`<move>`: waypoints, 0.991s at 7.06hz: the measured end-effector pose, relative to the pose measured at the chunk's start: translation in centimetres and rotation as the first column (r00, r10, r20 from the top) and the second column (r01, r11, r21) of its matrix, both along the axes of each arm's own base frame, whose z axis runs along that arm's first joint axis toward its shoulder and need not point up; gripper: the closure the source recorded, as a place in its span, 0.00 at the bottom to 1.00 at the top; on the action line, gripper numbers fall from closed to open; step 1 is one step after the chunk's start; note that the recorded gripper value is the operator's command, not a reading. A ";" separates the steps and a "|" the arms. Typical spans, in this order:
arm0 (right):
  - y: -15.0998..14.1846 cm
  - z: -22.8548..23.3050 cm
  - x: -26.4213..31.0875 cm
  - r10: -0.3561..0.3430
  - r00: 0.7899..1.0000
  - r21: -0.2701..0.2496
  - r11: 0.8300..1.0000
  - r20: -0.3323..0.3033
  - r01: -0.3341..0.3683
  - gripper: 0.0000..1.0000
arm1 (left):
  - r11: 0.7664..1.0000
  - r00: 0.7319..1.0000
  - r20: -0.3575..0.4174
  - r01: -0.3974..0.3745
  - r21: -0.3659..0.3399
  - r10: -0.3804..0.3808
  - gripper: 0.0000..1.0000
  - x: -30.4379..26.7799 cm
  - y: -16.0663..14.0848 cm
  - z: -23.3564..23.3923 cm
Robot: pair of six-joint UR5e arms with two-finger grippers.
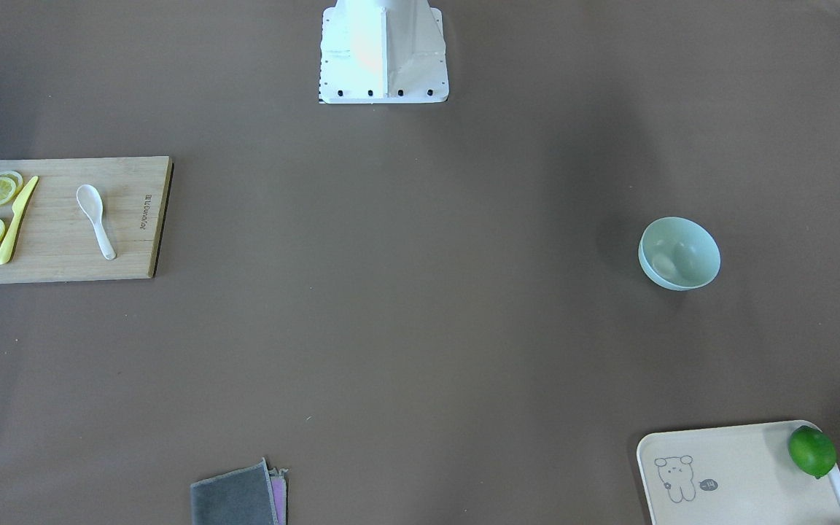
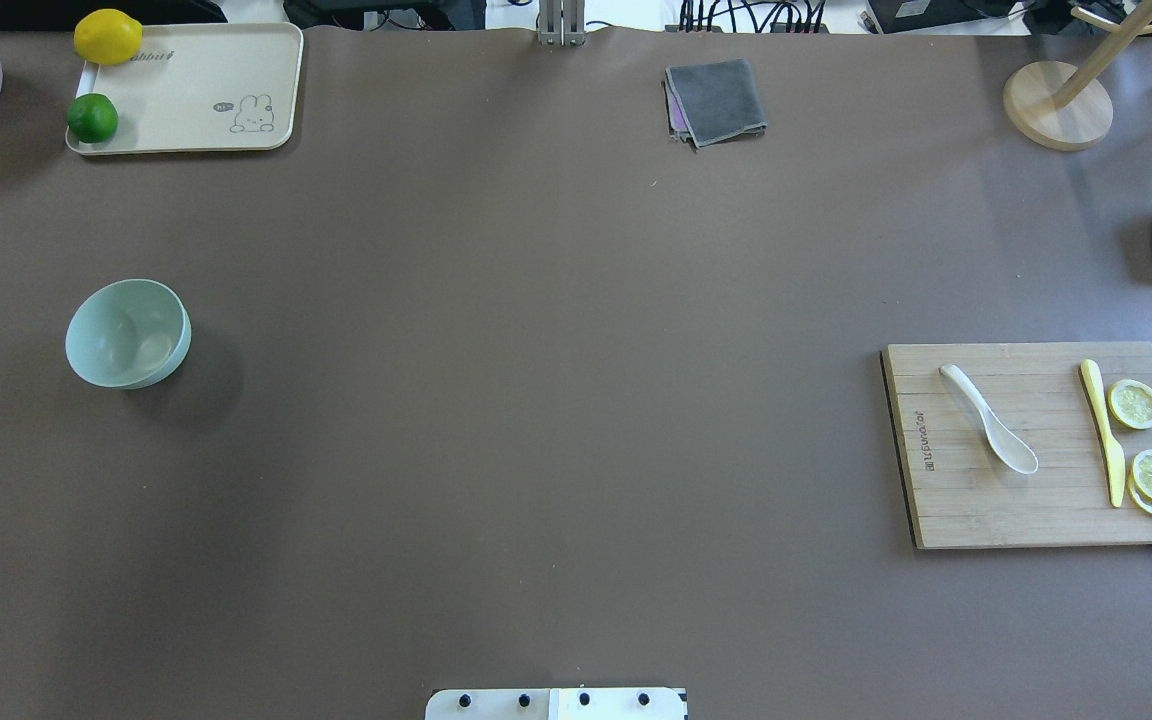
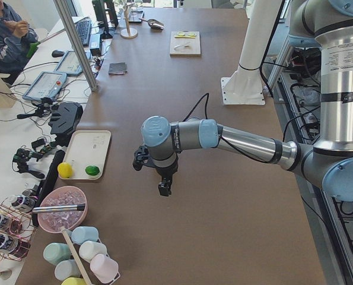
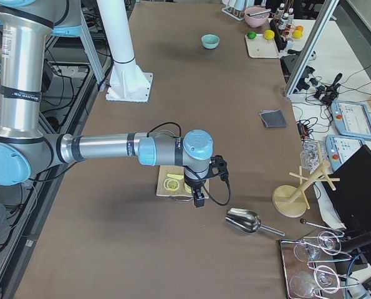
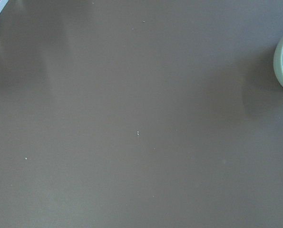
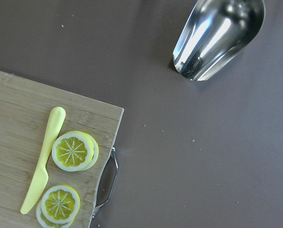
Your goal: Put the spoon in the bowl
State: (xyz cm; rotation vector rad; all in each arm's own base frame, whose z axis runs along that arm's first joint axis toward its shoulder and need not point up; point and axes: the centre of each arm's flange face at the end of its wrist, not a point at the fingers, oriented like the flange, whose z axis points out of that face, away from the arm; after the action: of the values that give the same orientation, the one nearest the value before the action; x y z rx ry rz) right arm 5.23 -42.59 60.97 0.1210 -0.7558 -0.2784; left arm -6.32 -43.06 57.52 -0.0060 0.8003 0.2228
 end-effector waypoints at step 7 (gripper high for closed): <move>-0.6 -3.0 -1.5 -0.016 0.986 0.029 1.000 0.165 0.011 0.00 | 0.995 0.991 -0.113 0.075 0.072 -0.066 0.02 0.9 -1.4 -4.1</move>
State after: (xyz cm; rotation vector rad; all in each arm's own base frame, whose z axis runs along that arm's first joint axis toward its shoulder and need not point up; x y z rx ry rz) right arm 3.70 -43.23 57.98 0.1668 -0.9183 -0.2944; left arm -5.42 -44.47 53.45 0.1070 0.9007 0.1875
